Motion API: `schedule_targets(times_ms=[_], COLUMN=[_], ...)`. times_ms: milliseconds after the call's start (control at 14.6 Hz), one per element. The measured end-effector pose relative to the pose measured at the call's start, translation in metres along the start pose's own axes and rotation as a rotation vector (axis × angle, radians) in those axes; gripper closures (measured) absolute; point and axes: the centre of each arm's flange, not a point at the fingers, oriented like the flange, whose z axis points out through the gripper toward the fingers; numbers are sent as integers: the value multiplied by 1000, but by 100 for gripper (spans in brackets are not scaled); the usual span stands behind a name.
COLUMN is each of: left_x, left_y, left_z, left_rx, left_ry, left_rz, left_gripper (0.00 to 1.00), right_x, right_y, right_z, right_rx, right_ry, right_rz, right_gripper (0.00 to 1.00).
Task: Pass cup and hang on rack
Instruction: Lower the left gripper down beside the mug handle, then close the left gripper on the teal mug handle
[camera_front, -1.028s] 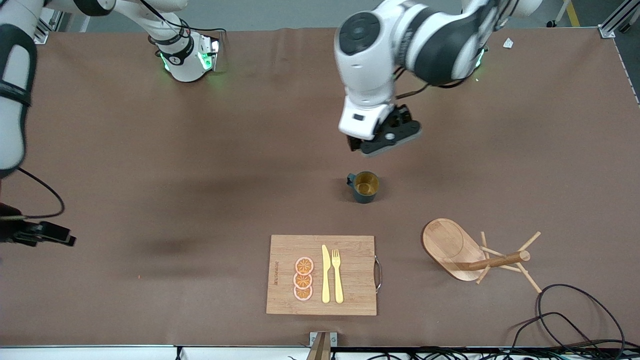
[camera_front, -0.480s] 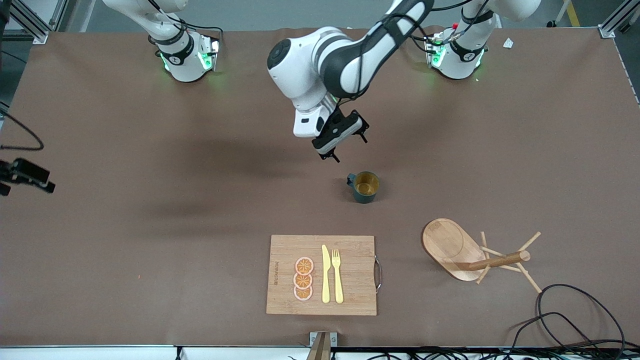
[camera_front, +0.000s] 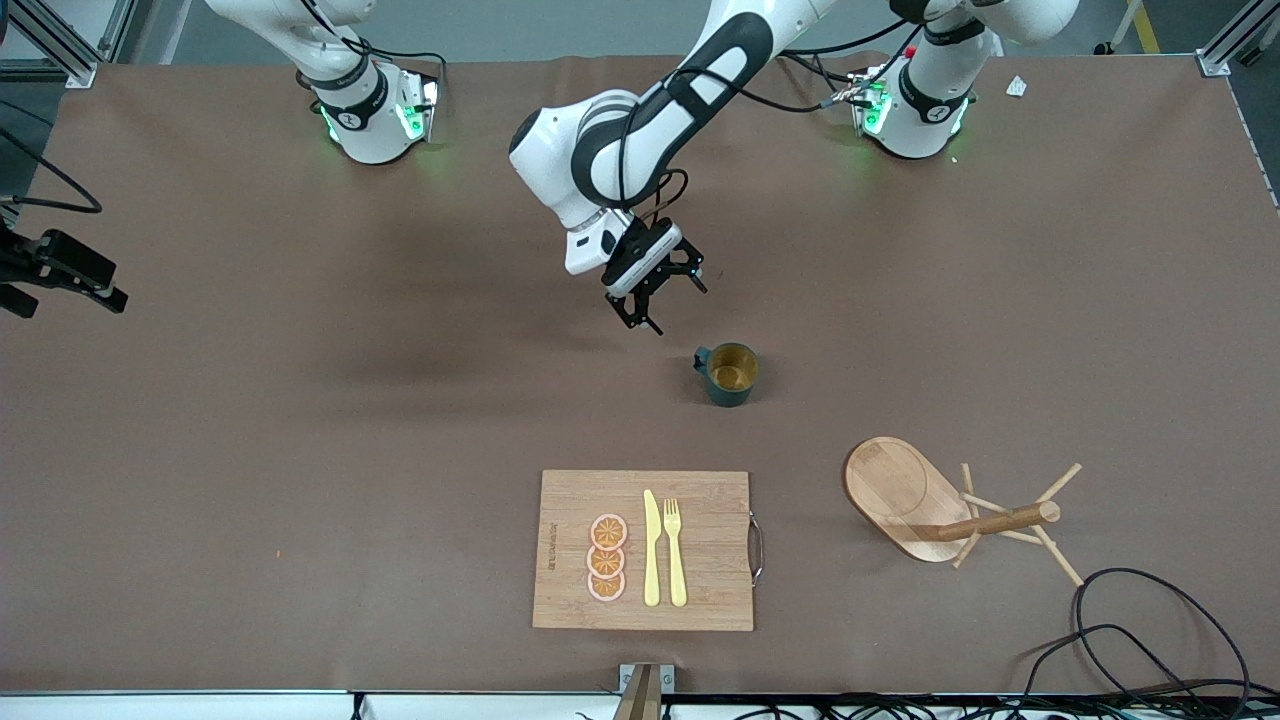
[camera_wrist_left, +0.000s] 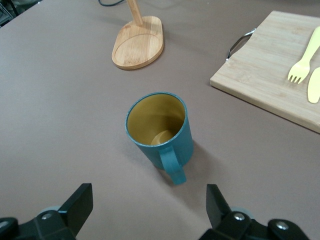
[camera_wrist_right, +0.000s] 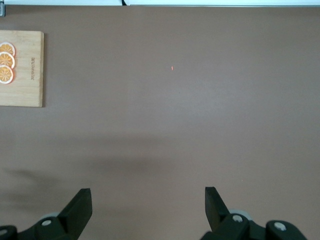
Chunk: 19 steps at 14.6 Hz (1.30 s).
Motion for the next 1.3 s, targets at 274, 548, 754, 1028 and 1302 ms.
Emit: schedule_targets(times_ms=[274,548,754,1028,1302], left_x=[-20,-45,-55,-72,-82], left_y=[3,2,3,5,4], left_z=[14,24,40,61,74], left_rx=[-7,-39,-37,-32,-32], left_ry=[55,148,194,240,261], left_rz=[-125,-94,-67,-30,-81], left_gripper=[0,0,0,0,0], right_x=[-9,-9,-9,-7,0], right_y=[-15,-24,-24,-20,-19], right_z=[-14,-16,-16,-21,-34], right_rx=[-76,-80,-80,-82,-84], right_ry=[-71,-76,-74,-56,18], right_rz=[-10,3,6,13,14], right_gripper=[0,0,0,0,0])
